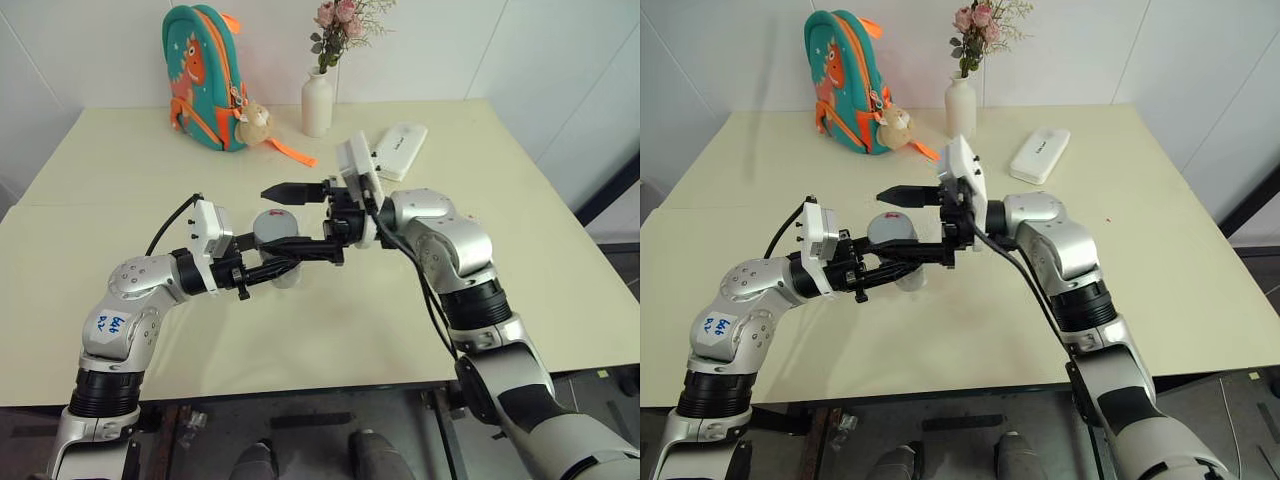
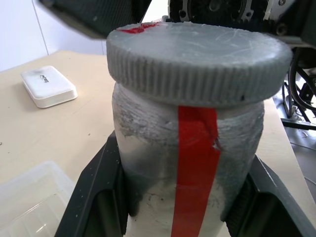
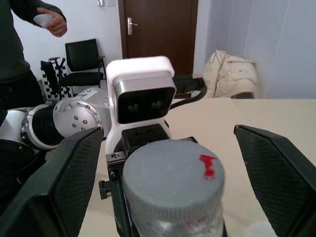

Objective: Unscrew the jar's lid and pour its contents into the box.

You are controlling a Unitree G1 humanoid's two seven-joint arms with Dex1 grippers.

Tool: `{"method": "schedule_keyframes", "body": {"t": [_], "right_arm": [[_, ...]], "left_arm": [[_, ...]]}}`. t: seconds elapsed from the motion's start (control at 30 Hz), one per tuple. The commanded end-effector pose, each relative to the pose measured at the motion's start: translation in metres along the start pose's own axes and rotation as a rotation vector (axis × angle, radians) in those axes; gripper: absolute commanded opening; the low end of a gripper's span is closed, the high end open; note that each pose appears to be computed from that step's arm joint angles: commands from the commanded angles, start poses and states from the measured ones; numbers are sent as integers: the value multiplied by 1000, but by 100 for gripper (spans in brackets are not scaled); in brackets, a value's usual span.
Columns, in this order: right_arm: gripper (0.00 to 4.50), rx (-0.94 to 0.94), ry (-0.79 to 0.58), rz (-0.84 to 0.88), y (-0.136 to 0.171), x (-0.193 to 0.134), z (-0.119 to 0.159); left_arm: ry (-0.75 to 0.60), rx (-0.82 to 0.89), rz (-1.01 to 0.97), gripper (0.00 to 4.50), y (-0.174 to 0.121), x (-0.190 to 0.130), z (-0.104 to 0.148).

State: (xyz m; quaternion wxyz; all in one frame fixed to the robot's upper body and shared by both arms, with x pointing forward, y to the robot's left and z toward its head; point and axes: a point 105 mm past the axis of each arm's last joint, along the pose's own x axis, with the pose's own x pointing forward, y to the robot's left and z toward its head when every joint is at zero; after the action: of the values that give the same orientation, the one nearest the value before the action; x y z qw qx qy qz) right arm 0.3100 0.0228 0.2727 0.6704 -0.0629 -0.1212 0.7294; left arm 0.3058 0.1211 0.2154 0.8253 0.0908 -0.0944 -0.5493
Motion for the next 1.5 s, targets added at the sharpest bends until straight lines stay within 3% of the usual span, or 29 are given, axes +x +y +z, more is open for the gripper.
{"method": "schedule_keyframes", "body": {"t": [0.03,0.4,0.7,1.5], "right_arm": [[446,-63,-21,3,-1,8,12],[446,-84,7,-48,-11,4,5],[446,-103,42,-116,-26,-20,4],[446,-29,75,-60,-20,-37,-1]], "left_arm": [[-39,38,-23,193,-3,4,13],[-43,35,-21,193,-3,3,13],[-44,34,-22,193,-2,3,14],[-58,26,-3,193,2,-1,13]]}}
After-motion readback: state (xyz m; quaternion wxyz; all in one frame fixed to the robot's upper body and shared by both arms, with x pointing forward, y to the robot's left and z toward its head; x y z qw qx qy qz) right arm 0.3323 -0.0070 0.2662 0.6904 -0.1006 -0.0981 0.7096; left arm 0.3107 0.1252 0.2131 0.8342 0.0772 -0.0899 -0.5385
